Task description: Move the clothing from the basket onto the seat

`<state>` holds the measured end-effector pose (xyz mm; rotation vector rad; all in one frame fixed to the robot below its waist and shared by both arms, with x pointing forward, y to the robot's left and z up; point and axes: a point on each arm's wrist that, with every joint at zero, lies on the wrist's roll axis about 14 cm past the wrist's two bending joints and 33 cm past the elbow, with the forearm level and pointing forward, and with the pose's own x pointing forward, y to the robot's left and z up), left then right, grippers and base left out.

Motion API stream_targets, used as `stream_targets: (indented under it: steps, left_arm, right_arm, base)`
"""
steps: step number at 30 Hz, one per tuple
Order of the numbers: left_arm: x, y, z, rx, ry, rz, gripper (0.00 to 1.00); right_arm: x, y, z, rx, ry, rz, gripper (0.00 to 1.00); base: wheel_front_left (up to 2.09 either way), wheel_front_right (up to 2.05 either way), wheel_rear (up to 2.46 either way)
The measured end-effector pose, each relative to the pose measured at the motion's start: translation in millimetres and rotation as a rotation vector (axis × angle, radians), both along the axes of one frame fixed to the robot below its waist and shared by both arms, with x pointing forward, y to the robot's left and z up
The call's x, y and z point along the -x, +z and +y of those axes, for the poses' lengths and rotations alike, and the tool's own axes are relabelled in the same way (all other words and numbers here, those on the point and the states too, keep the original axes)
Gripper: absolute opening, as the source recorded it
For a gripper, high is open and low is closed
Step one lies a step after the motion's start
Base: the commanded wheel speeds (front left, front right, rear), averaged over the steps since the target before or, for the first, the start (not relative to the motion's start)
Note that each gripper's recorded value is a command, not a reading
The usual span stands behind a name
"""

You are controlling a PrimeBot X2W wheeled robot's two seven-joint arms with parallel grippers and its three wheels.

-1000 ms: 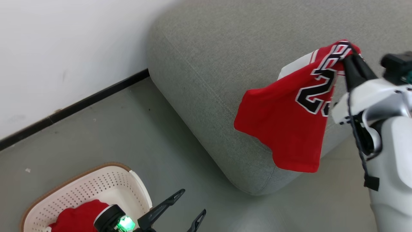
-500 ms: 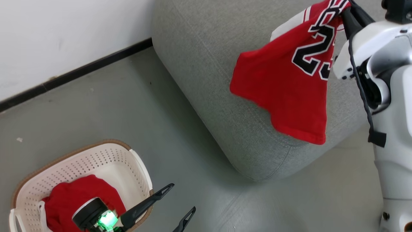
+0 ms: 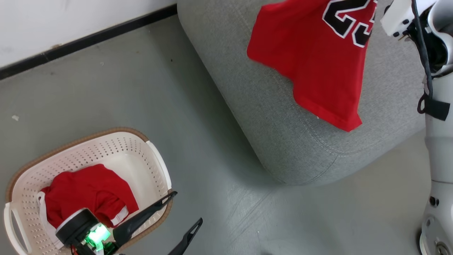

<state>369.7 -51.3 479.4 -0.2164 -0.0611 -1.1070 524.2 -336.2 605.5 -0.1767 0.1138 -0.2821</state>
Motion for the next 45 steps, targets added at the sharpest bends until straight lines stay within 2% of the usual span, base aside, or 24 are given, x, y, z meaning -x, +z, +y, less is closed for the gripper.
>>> stream_targets:
  steps: [2,4,9,11,14,19,26,32,34,37,39,43,45]
  left_arm:
    - [-8,7,4,0.031,0.022,-0.015,1.0]
    - [-14,9,8,0.04,0.037,-0.021,1.0]
    - [-21,-1,16,0.023,0.05,-0.014,1.0]
    - [-23,-6,19,0.016,0.053,-0.006,1.0]
    - [-27,-13,24,0.003,0.059,0.002,1.0]
    - [-31,-23,30,-0.001,0.072,0.035,1.0]
    - [-35,-33,39,-0.016,0.086,0.058,1.0]
    - [-39,-42,49,-0.037,0.103,0.072,1.0]
    - [-40,-44,51,-0.042,0.106,0.078,1.0]
    - [-41,-47,53,-0.044,0.114,0.087,1.0]
    - [-42,-49,55,-0.046,0.118,0.09,1.0]
    - [-44,-51,57,-0.044,0.124,0.097,1.0]
    - [-47,-51,58,-0.041,0.132,0.098,1.0]
  right_arm:
    - [-8,-5,-2,-0.036,-0.011,0.005,0.0]
    - [-6,11,-24,-0.038,-0.074,-0.055,0.0]
    - [30,109,-100,0.178,-0.305,-0.326,0.0]
    - [43,122,-114,0.252,-0.37,-0.358,0.0]
    - [45,102,-125,0.237,-0.424,-0.329,0.0]
    - [43,50,-131,0.14,-0.48,-0.26,0.0]
    - [37,1,-132,0.085,-0.502,-0.174,0.0]
    - [33,-5,-133,0.121,-0.515,-0.194,0.0]
    - [31,10,-133,0.145,-0.523,-0.258,0.0]
    - [30,53,-130,0.203,-0.53,-0.42,0.0]
    - [30,67,-129,0.237,-0.534,-0.467,0.0]
    - [26,39,-135,0.23,-0.557,-0.379,0.0]
    - [27,11,-143,0.174,-0.582,-0.296,0.0]
  base:
    - [0.0,0.0,0.0]
    - [0.0,0.0,0.0]
    - [0.0,0.0,0.0]
    - [0.0,0.0,0.0]
    - [0.0,0.0,0.0]
    - [0.0,0.0,0.0]
    - [0.0,0.0,0.0]
    - [0.0,0.0,0.0]
    - [0.0,0.0,0.0]
    - [0.0,0.0,0.0]
    - [0.0,0.0,0.0]
    - [0.0,0.0,0.0]
    - [0.0,0.0,0.0]
